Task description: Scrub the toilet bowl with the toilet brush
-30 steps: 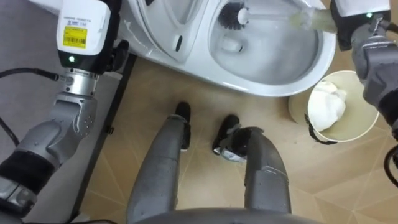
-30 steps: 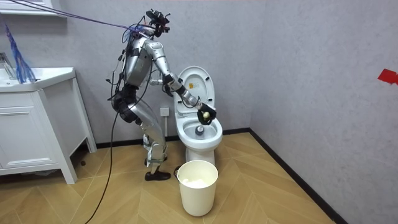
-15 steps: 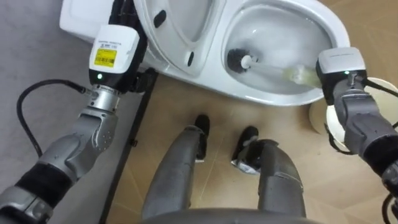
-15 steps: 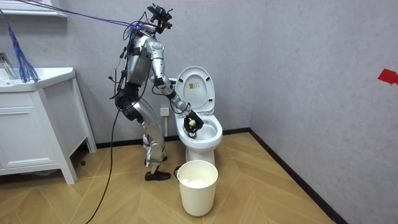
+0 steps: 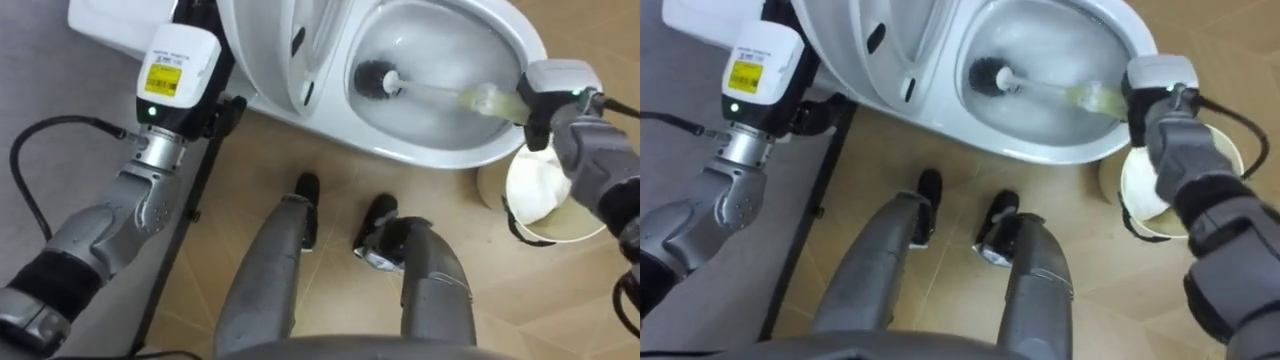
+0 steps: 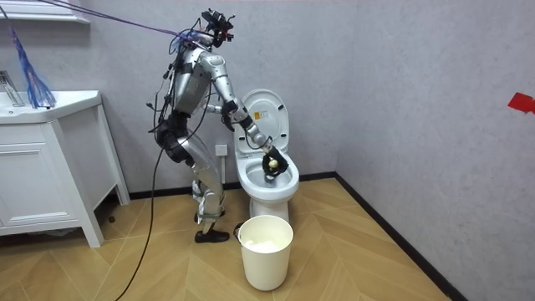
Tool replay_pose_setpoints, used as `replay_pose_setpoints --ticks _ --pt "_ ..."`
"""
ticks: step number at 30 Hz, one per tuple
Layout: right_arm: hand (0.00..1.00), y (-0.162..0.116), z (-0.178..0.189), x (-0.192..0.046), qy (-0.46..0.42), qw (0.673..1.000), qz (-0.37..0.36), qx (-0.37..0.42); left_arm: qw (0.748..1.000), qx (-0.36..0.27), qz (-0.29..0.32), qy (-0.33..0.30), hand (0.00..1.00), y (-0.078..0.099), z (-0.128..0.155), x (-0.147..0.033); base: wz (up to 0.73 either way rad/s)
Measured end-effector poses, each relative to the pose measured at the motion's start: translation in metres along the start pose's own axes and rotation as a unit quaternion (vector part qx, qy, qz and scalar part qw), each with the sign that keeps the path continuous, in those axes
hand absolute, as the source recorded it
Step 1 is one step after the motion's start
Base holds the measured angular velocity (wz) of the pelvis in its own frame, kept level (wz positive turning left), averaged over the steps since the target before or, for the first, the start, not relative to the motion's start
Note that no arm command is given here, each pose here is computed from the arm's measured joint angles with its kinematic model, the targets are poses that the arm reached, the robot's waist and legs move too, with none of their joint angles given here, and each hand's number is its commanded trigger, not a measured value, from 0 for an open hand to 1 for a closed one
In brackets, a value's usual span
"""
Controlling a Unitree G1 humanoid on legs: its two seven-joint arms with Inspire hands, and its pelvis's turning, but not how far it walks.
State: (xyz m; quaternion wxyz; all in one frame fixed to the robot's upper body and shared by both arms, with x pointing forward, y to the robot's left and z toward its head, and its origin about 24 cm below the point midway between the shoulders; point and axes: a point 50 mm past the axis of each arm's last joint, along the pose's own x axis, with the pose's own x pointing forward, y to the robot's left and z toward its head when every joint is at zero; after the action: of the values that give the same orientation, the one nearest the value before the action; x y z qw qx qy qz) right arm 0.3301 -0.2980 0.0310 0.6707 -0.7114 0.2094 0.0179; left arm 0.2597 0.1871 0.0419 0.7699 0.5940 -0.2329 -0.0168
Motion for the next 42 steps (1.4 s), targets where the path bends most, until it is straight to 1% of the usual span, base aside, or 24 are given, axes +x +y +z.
replay_pose_setpoints --ticks 1,3,5,9,12,17,19,20,22,23,25,26,28,29,31,32,35,36,37,40,42 --pt "1.0 -0.009 -0.003 0.002 0.01 1.0 -0.011 0.005 1.0 0.0 0.001 0.0 0.0 0.001 0.0 0.001 0.0" --pt "1.0 -0.015 -0.007 0.004 0.016 1.0 -0.02 0.005 1.0 0.005 0.001 0.0 0.0 0.002 0.0 0.003 0.0" --pt "1.0 -0.01 -0.009 0.003 0.015 1.0 -0.015 0.002 1.0 0.015 -0.014 -0.003 0.0 0.001 -0.001 0.002 0.0" --pt "1.0 -0.006 -0.009 0.002 0.007 1.0 -0.01 -0.005 0.999 0.02 -0.048 0.015 0.0 -0.004 -0.005 0.0 -0.03" --pt "1.0 0.006 -0.009 -0.002 0.002 1.0 0.002 -0.015 0.997 0.02 -0.073 0.025 0.0 -0.009 -0.008 -0.003 0.03" --pt "1.0 0.031 -0.009 -0.011 -0.006 0.999 0.028 -0.023 0.992 -0.001 -0.115 0.052 0.0 -0.023 -0.004 -0.018 0.0" --pt "1.0 0.055 -0.013 -0.023 -0.007 0.998 0.054 -0.023 0.987 -0.011 -0.144 0.072 0.0 -0.031 -0.005 -0.032 0.02" --pt "1.0 0.062 -0.015 -0.026 -0.007 0.998 0.063 -0.021 0.985 -0.016 -0.149 0.081 0.0 -0.034 -0.006 -0.036 0.04" --pt "1.0 0.09 -0.012 -0.04 -0.01 0.995 0.098 -0.012 0.978 -0.029 -0.169 0.114 0.0 -0.041 -0.008 -0.056 -0.02" --pt "1.0 0.098 -0.012 -0.045 -0.011 0.994 0.109 -0.01 0.977 -0.032 -0.174 0.121 0.0 -0.042 -0.008 -0.06 0.0" --pt "1.0 0.13 -0.016 -0.069 -0.013 0.989 0.15 -0.009 0.969 -0.045 -0.189 0.152 0.0 -0.046 -0.009 -0.077 0.07" --pt "1.0 0.138 -0.017 -0.076 -0.014 0.987 0.16 -0.005 0.966 -0.044 -0.195 0.163 0.0 -0.047 -0.01 -0.084 0.09" --pt "1.0 0.16 -0.015 -0.099 -0.019 0.982 0.189 0.008 0.956 -0.034 -0.212 0.201 0.0 -0.044 -0.016 -0.11 0.12" --pt "1.0 0.164 -0.015 -0.104 -0.017 0.98 0.197 0.013 0.952 -0.034 -0.217 0.211 0.0 -0.045 -0.017 -0.117 0.13" --pt "1.0 0.184 -0.022 -0.127 -0.005 0.973 0.23 0.027 0.94 -0.052 -0.232 0.244 0.0 -0.049 -0.011 -0.137 0.15" --pt "1.0 0.189 -0.024 -0.134 -0.001 0.971 0.238 0.031 0.937 -0.055 -0.235 0.253 0.0 -0.049 -0.01 -0.142 0.15" --pt "1.0 0.21 -0.019 -0.163 0.009 0.962 0.266 0.059 0.916 -0.053 -0.259 0.301 0.0 -0.046 -0.009 -0.178 0.11" --pt "1.0 0.212 -0.018 -0.168 0.009 0.961 0.27 0.061 0.913 -0.052 -0.261 0.309 0.0 -0.045 -0.009 -0.183 0.04" --pt "1.0 0.216 -0.018 -0.174 0.012 0.958 0.278 0.066 0.905 -0.052 -0.266 0.327 0.0 -0.044 -0.009 -0.193 0.0" --pt "1.0 0.222 -0.018 -0.184 0.018 0.952 0.296 0.072 0.89 -0.047 -0.275 0.359 0.0 -0.042 -0.009 -0.209 0.0" --pt "1.0 0.224 -0.018 -0.186 0.026 0.949 0.306 0.076 0.885 -0.049 -0.273 0.374 0.0 -0.041 -0.008 -0.215 0.1"
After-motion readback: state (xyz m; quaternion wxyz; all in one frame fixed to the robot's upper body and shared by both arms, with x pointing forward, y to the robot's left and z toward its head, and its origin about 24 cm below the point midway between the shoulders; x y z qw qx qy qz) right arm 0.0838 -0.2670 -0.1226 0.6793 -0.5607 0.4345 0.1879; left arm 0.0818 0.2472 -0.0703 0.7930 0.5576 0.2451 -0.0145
